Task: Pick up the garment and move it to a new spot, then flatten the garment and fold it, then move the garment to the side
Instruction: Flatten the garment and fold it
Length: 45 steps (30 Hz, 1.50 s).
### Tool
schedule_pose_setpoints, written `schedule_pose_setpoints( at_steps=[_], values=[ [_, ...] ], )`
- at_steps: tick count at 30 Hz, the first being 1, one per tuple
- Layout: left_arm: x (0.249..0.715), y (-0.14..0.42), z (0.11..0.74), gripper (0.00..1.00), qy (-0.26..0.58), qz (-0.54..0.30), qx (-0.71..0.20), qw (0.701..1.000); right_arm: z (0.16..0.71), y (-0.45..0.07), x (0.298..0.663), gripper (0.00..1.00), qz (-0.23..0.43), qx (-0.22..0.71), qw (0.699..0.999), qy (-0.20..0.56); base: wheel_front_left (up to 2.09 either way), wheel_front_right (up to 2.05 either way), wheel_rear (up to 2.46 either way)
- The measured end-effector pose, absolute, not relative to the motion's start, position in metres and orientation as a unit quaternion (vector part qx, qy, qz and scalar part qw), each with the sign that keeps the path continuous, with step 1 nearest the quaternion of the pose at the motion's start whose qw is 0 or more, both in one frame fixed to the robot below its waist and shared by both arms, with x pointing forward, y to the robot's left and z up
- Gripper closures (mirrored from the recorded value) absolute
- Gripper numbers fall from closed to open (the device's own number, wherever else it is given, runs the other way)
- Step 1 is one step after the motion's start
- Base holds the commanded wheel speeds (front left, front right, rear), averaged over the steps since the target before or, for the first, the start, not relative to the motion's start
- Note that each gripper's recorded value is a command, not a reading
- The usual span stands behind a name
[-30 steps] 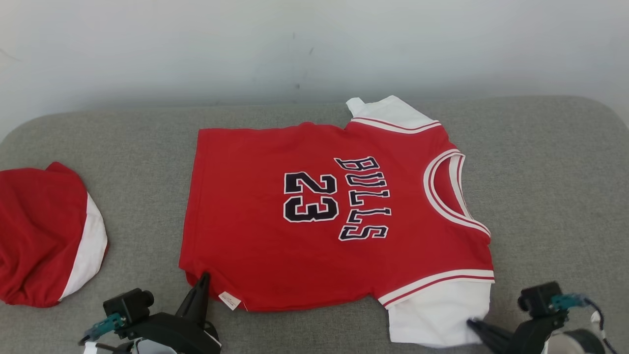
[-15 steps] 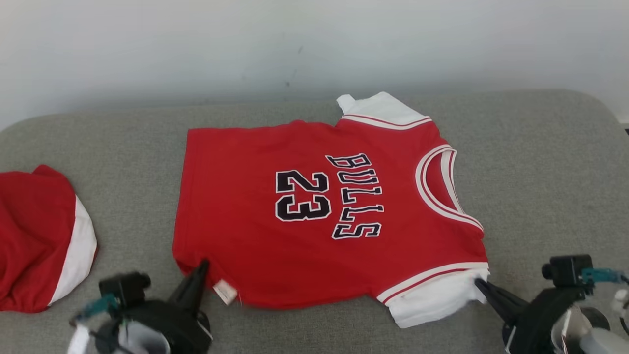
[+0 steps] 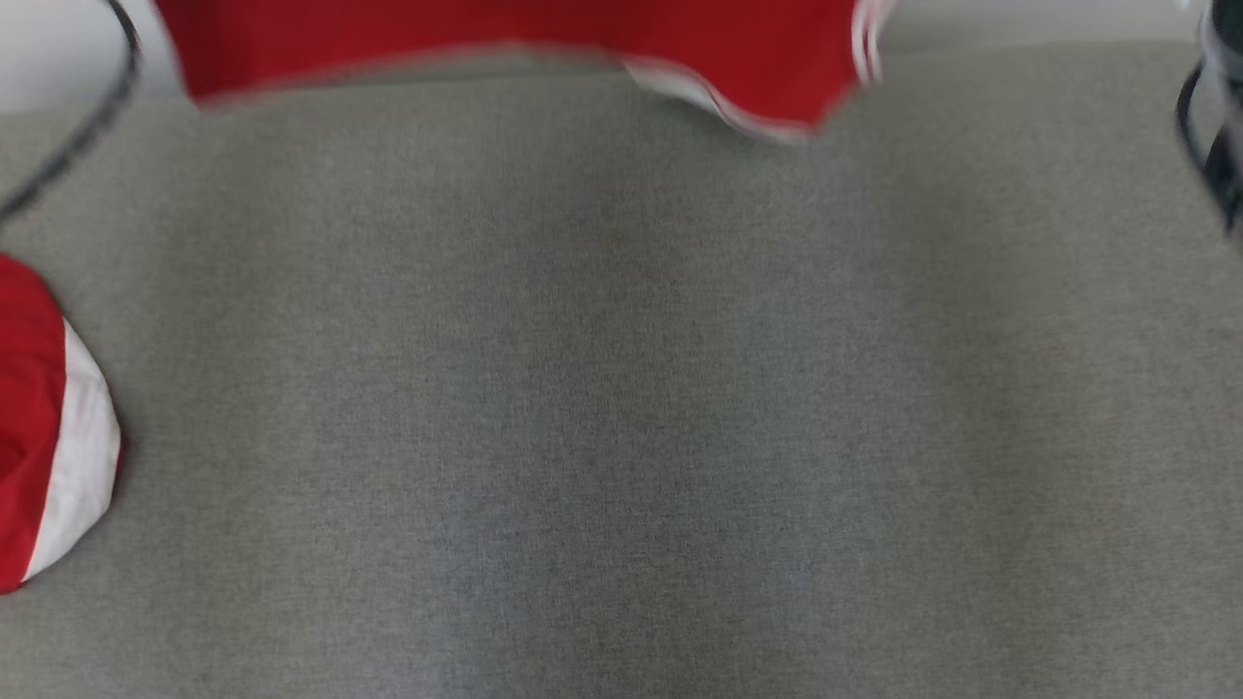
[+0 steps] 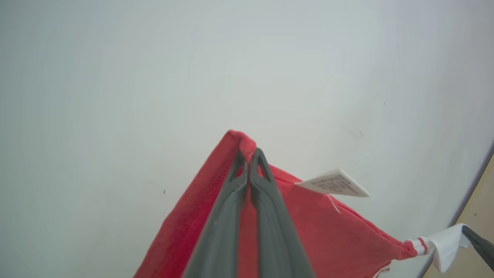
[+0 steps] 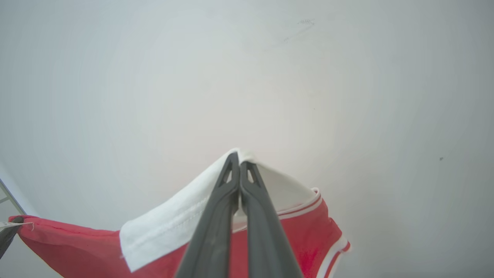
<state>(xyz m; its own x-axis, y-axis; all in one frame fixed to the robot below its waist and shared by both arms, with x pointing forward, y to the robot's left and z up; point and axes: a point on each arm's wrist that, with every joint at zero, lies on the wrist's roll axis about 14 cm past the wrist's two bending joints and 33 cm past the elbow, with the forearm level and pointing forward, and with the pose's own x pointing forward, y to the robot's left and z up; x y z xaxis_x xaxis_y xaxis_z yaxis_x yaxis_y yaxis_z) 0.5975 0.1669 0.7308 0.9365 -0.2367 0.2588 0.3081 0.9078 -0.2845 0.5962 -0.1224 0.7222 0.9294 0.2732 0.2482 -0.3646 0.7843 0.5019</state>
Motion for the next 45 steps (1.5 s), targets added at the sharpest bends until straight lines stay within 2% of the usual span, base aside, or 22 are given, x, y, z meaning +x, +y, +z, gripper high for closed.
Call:
schedule_pose_setpoints(
  at_steps=[2,4,5,7,10,13,17,20,21,25,34,45],
  values=[
    [0.598,0.158,0.774,1.00,-0.177,-0.164,-0.161,0.957,0.768,-0.115,0.601,1.00,0.191,0.279,0.929,-0.150,0.00,0.00,0.00],
    [0.600,0.147,0.774,1.00,-0.189,-0.186,-0.158,0.951,0.793,-0.109,0.598,1.00,0.219,0.264,0.918,-0.200,0.00,0.00,0.00],
    [0.602,0.148,0.762,1.00,-0.185,-0.188,-0.170,0.950,0.788,-0.106,0.597,1.00,0.231,0.251,0.917,-0.208,0.00,0.00,0.00],
    [0.611,0.154,0.713,1.00,-0.143,-0.178,-0.193,0.954,0.745,-0.104,0.607,1.00,0.239,0.242,0.923,-0.178,0.00,0.00,0.00],
    [0.609,0.172,0.604,1.00,-0.037,-0.130,-0.215,0.967,0.641,-0.111,0.614,1.00,0.217,0.249,0.940,-0.085,0.00,0.00,0.00],
    [0.571,0.175,0.505,1.00,0.070,-0.095,-0.247,0.962,0.550,-0.114,0.591,1.00,0.190,0.258,0.947,0.006,0.00,0.00,0.00],
    [0.522,0.156,0.445,1.00,0.141,-0.088,-0.270,0.948,0.496,-0.128,0.554,1.00,0.155,0.277,0.947,0.057,0.00,0.00,0.00],
    [0.500,0.140,0.433,1.00,0.157,-0.093,-0.277,0.943,0.460,-0.128,0.517,1.00,0.145,0.281,0.943,0.105,0.00,0.00,0.00],
    [0.488,0.136,0.429,1.00,0.164,-0.096,-0.275,0.942,0.445,-0.132,0.494,1.00,0.137,0.281,0.941,0.127,0.00,0.00,0.00],
    [0.466,0.138,0.424,1.00,0.172,-0.093,-0.258,0.946,0.426,-0.138,0.456,1.00,0.136,0.260,0.942,0.165,0.00,0.00,0.00],
    [0.426,0.137,0.429,1.00,0.160,-0.097,-0.239,0.953,0.444,-0.155,0.423,1.00,0.142,0.220,0.953,0.153,0.00,0.00,0.00],
    [0.353,0.128,0.416,1.00,0.177,-0.107,-0.241,0.948,0.421,-0.161,0.335,1.00,0.131,0.241,0.938,0.212,0.00,0.00,0.00]
  ],
)
